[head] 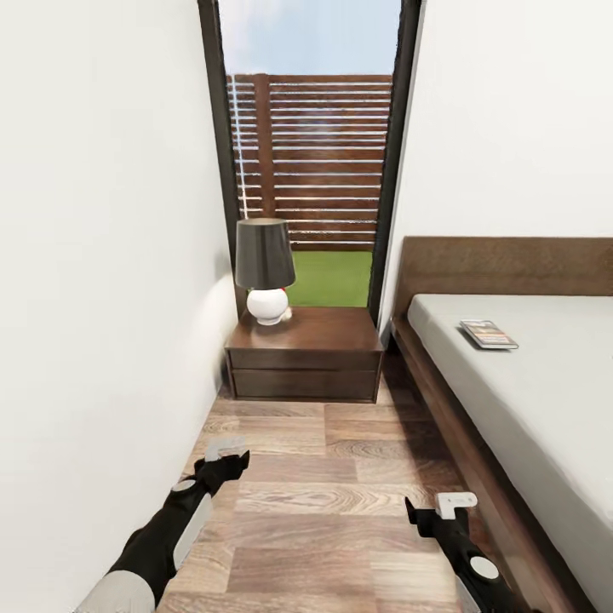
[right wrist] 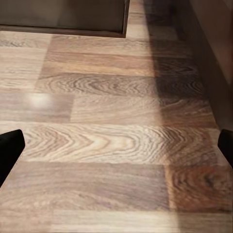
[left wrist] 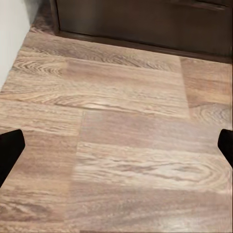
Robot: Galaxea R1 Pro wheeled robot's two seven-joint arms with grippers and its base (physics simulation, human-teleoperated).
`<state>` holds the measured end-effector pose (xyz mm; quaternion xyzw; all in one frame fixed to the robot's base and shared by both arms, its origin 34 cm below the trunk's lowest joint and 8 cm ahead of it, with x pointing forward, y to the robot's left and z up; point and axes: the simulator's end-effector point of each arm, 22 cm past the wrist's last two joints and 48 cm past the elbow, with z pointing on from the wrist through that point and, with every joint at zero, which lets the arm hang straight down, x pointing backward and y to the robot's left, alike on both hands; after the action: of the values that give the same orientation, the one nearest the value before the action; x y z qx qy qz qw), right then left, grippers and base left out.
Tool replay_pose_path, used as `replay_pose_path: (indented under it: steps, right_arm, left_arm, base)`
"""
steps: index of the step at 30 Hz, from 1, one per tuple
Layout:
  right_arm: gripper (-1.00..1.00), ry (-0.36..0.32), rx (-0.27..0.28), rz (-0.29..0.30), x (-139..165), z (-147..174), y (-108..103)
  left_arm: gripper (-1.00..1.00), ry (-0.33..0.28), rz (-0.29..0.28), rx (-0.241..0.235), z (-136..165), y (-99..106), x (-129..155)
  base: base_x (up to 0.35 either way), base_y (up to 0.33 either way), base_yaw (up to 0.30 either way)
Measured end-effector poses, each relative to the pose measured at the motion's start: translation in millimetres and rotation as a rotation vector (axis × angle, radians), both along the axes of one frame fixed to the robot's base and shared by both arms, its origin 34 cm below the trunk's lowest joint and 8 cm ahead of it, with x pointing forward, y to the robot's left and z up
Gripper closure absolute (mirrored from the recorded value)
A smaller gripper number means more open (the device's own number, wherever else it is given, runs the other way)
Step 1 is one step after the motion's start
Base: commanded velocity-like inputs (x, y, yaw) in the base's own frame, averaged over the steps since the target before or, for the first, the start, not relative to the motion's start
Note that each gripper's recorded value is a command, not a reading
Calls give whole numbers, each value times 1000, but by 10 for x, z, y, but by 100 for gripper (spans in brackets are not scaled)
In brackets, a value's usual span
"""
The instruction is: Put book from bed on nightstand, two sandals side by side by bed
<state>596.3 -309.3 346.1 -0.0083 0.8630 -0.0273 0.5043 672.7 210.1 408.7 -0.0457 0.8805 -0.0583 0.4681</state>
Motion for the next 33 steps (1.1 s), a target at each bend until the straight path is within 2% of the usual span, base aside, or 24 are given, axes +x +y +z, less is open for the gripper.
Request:
replay_pose_path:
  steps: [4,7,11,19,23,33]
  right_arm:
    - [-100,-37,2,10,182,314,42]
    - [-100,-58,8,15,309,576,86]
    - [-100,-94,17,4,413,860,70]
    - [-100,-162,29,-31,514,1263,-64]
    - [-100,-161,50,-84,521,1402,-271]
    - [-100,-198,57,-82,534,1601,-266]
  left_arm:
    - [-100,-6,-37,-3,531,-103,168]
    - [-100,-38,-49,-4,850,-140,239]
    - [-100,-69,-56,-2,1104,-160,291]
    - [-100,-74,-72,21,1308,-183,304]
    - [-100,-88,-101,44,1411,-280,294]
    - [-100,-115,-102,51,1572,-296,277]
  base:
    - [0,0,0]
    - [0,0,0]
    - [0,0,0]
    - [0,0,0]
    - [0,0,0]
    - [1,0,0]
